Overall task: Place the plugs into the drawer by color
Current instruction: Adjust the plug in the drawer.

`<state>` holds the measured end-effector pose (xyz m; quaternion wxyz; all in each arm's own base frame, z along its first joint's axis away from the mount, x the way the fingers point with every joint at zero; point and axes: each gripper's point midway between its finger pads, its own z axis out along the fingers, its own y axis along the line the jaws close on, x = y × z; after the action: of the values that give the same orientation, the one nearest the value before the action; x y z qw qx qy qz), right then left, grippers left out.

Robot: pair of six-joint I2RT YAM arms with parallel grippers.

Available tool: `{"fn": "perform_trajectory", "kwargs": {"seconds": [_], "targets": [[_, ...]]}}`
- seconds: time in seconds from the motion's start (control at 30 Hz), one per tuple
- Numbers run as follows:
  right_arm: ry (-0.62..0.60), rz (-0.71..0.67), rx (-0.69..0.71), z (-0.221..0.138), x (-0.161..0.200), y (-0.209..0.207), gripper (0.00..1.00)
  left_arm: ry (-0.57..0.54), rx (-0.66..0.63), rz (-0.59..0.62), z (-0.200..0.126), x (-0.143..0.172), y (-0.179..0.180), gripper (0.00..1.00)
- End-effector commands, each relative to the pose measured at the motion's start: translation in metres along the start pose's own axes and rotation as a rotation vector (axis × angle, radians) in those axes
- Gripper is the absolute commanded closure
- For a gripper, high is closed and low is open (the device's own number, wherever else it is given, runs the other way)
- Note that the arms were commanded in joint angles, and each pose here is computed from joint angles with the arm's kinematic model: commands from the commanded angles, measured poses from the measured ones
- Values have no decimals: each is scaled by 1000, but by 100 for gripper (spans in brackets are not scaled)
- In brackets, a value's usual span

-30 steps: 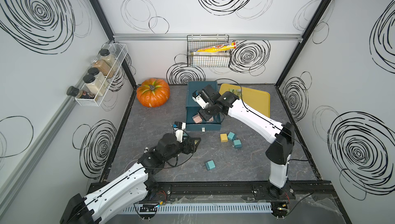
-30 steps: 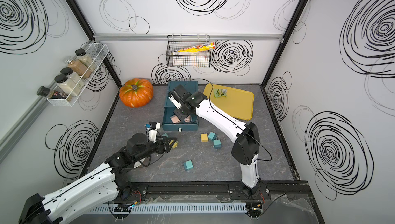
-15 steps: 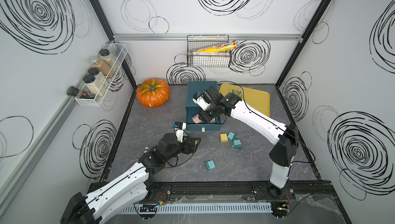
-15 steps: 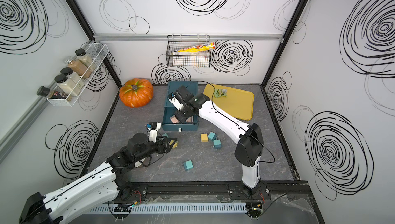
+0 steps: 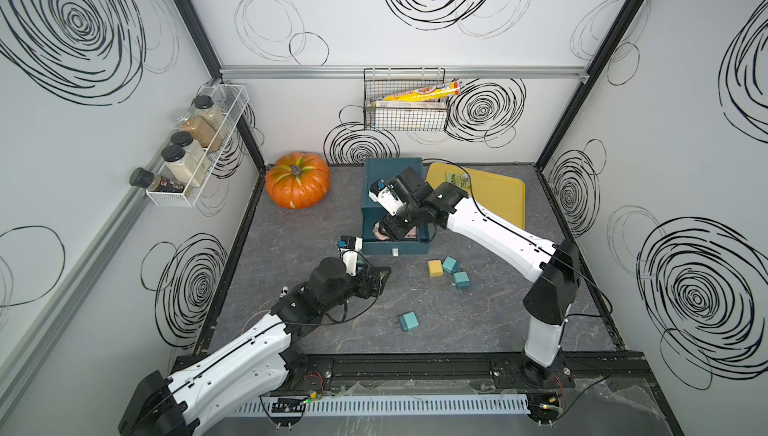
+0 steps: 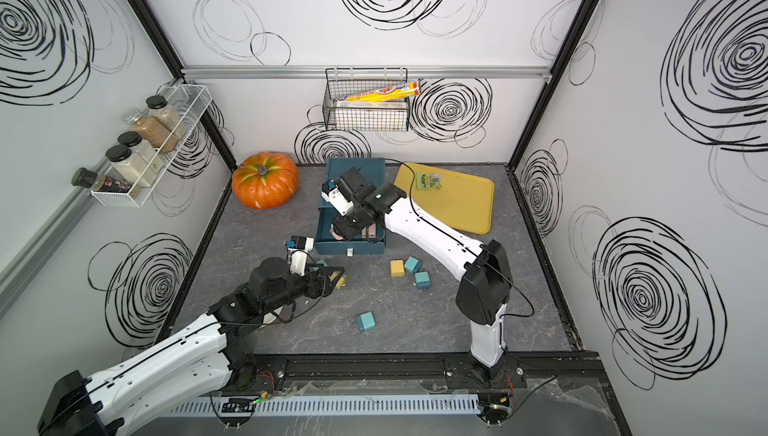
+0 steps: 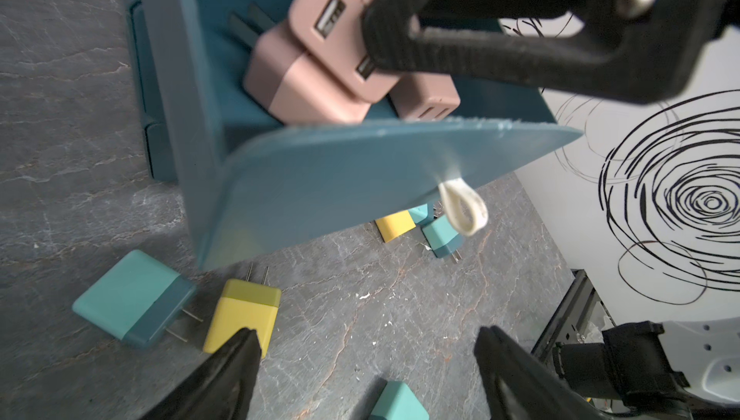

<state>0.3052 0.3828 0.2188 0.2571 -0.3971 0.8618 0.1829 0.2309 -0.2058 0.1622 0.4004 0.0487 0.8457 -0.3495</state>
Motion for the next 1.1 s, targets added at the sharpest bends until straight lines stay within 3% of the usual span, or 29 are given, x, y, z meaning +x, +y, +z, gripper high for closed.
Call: {"fn": "perform_trajectory", "kwargs": {"seconds": [0.0,0.13,0.4,0.77,0.9,1.07], "targets": [[-57,-1,-92,-2,-14,18,70,-55,32,26,-1,-21,-14,9],[-23,-5,-66,13,-10,13,69,-58,34,22,-1,-18,-13,9],[121,-12,199,36,27,-36,68,-61,33,24,-1,-18,-12,9],[39,28,322,-1,16,-54,68,-60,34,23,-2,-17,-11,9],[53,31,343,-1,22,-58,62,-53,31,23,-1,-16,-10,9],[80,47,291,9,30,-51,45,-61,31,20,-3,-16,-10,7]]}}
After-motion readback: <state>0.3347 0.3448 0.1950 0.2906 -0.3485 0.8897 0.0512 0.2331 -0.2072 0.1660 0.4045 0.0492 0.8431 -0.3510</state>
